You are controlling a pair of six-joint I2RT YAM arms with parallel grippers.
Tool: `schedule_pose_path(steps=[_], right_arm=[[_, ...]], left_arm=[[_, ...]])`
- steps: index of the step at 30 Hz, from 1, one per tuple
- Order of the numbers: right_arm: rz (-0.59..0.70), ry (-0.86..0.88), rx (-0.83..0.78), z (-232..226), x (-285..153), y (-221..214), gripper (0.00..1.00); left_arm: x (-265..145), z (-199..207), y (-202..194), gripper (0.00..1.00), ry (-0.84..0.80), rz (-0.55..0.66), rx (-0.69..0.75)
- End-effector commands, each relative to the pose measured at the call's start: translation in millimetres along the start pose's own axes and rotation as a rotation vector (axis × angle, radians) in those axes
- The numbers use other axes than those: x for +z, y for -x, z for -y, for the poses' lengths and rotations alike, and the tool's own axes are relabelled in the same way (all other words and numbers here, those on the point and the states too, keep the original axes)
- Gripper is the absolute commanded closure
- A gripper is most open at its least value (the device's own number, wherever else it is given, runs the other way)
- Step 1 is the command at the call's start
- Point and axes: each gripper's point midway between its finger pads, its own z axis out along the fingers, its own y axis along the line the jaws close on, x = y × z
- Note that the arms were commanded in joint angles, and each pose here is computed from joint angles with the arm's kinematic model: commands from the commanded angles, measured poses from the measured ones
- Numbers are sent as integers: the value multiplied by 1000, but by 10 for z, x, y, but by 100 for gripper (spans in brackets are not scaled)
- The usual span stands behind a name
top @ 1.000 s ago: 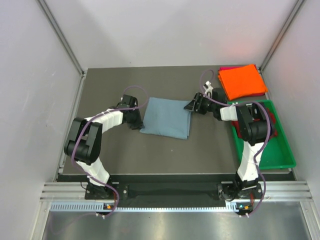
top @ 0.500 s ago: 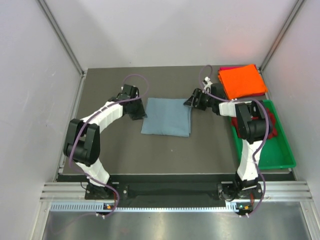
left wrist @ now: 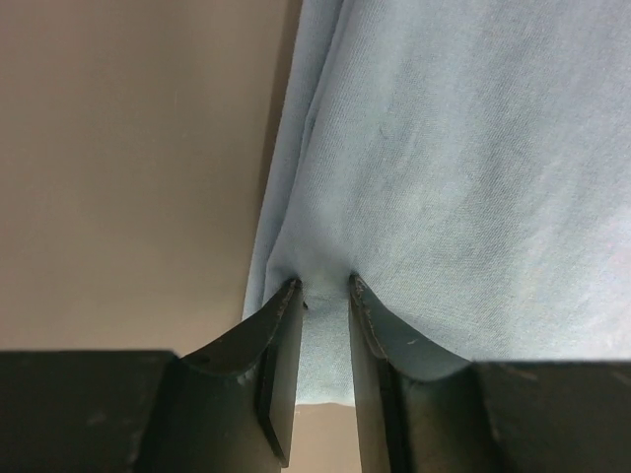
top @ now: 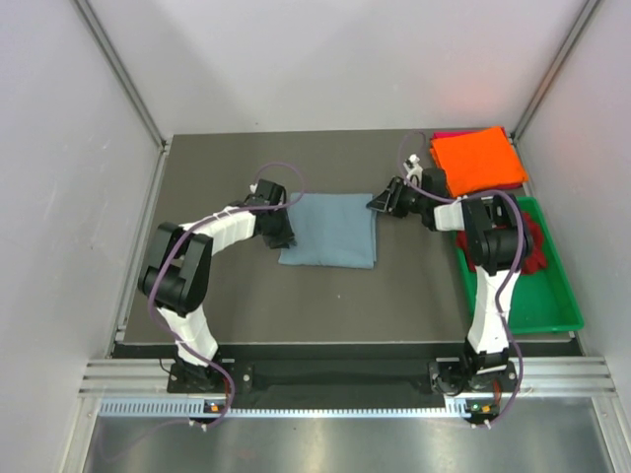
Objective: Fold and stack the t-shirts
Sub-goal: Fold the tshirt
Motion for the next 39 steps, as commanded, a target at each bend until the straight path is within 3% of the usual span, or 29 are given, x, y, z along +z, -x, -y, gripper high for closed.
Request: schedule_pose_path(steps=[1,7,10,13,14,17,20,27,39], right_arm=[[13,-5,33,200,12,-47,60],[6,11,45,212,66,-40,90],[-5,35,56,218,122,-46,94],[-36,100,69,129,153,-46,86],[-39,106,73,112,152,-38,73],[-33,109,52,33,108,24,54],[-26,55,12,46,59,111,44],[-33,-40,-2,169,113,229,36],[-106,-44,5,266,291,190,36]], left_arm=[[183,-463,-180,68,186,-11,2],[133,-475,-188,68,190,6,-19],[106,-428,-140,68,183,6,-24],[37,-307,-40,68,168,6,-16],[-4,-254,22,68,157,19,-14],[-124,-77,280,66,124,71,7],[-160,149,601,64,64,115,25],[37,568,1214,65,-30,178,76],[586,274,1430,66,-12,152,15]])
